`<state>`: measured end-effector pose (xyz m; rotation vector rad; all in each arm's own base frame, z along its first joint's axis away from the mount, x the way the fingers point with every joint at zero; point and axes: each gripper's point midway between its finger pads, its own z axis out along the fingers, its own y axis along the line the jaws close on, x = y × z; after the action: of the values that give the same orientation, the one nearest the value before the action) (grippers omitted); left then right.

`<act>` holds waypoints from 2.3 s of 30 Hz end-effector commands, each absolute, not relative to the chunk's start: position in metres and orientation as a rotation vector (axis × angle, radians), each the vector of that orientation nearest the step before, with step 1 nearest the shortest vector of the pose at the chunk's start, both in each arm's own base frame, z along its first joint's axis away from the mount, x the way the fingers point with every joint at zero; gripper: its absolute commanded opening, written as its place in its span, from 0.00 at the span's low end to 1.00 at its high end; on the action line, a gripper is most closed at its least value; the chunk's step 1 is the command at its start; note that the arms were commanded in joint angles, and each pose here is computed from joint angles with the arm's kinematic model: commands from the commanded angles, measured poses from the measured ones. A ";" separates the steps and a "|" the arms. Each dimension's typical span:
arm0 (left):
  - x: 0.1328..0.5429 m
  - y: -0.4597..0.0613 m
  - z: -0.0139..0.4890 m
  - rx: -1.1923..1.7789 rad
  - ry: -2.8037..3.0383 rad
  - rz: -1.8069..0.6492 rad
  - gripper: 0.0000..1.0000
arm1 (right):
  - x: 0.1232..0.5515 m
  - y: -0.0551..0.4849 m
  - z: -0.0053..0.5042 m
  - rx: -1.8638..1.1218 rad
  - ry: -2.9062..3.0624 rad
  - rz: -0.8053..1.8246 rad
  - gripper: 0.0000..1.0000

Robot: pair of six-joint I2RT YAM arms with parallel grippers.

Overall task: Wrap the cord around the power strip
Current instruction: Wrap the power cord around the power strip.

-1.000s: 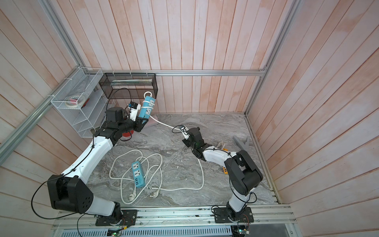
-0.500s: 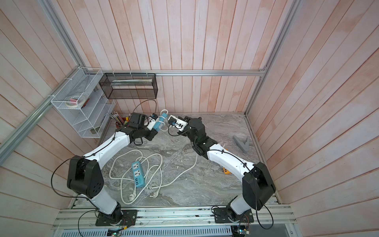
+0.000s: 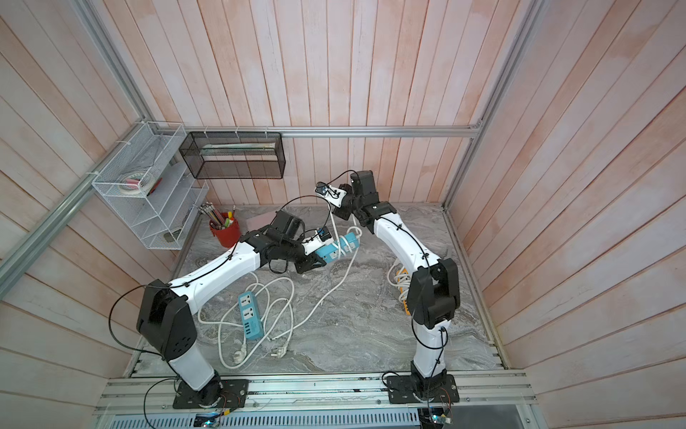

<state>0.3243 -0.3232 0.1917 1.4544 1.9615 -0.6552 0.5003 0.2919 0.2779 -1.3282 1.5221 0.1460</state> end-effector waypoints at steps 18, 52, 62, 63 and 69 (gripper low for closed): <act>0.275 -0.313 0.299 1.363 1.523 -1.013 0.00 | 0.518 0.254 0.219 -0.490 1.715 0.565 0.47; 0.457 -0.125 0.256 0.422 2.074 -0.311 0.00 | 0.466 0.238 0.175 -0.637 1.875 -0.294 0.00; 0.461 -0.138 0.163 0.675 2.317 -0.050 0.00 | 0.424 0.302 0.325 -1.018 1.278 -0.327 0.00; 0.455 -0.152 0.159 0.755 2.311 -0.062 0.00 | 0.421 0.311 0.337 -1.047 1.245 -0.299 0.00; 0.393 -0.237 0.160 1.198 2.052 -0.335 0.00 | 0.432 0.327 0.366 -1.197 1.197 -0.268 0.00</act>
<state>0.4227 -0.2209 0.1651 0.9904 2.1527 -0.2910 0.4346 0.3167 0.3180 -1.1530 1.3397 -0.2808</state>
